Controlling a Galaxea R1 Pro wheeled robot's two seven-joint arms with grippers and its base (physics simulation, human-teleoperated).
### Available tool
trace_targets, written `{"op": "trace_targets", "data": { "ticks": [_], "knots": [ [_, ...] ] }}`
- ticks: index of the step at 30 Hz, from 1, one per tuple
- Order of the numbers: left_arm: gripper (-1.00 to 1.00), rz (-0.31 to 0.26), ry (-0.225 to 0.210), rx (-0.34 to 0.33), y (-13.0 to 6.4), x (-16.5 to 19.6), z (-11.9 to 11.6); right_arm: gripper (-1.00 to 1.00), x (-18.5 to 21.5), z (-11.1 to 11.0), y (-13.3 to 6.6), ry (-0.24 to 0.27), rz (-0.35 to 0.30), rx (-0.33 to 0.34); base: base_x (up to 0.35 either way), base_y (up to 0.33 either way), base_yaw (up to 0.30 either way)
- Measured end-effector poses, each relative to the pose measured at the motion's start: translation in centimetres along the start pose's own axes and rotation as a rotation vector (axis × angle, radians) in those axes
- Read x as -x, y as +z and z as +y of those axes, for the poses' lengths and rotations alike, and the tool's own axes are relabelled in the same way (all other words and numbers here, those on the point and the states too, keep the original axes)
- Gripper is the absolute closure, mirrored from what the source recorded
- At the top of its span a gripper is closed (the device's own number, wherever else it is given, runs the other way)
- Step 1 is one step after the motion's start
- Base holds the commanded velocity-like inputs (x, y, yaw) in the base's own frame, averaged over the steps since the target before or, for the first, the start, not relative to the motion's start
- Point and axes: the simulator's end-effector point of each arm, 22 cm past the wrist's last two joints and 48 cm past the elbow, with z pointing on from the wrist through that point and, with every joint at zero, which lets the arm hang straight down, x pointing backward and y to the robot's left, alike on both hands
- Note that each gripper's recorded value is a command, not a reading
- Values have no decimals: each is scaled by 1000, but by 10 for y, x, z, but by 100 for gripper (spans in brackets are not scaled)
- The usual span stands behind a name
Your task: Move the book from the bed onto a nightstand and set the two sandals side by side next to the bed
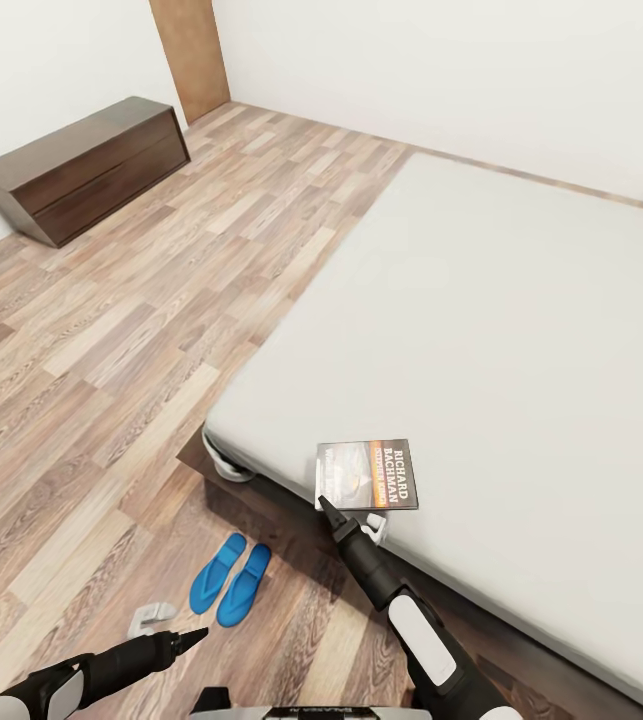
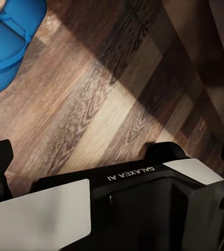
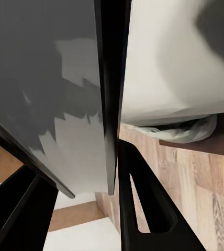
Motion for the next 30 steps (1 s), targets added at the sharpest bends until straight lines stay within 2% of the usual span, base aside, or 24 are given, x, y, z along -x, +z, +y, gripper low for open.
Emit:
{"op": "trace_targets", "data": {
  "ticks": [15,30],
  "knots": [
    [-100,0,-1,4,-20,2,-15,100,4,37,-3,-10,-4,28,0,0,0],
    [-100,1,-1,5,-40,3,-29,100,3,61,-9,-13,0,29,0,0,0]
  ]
}}
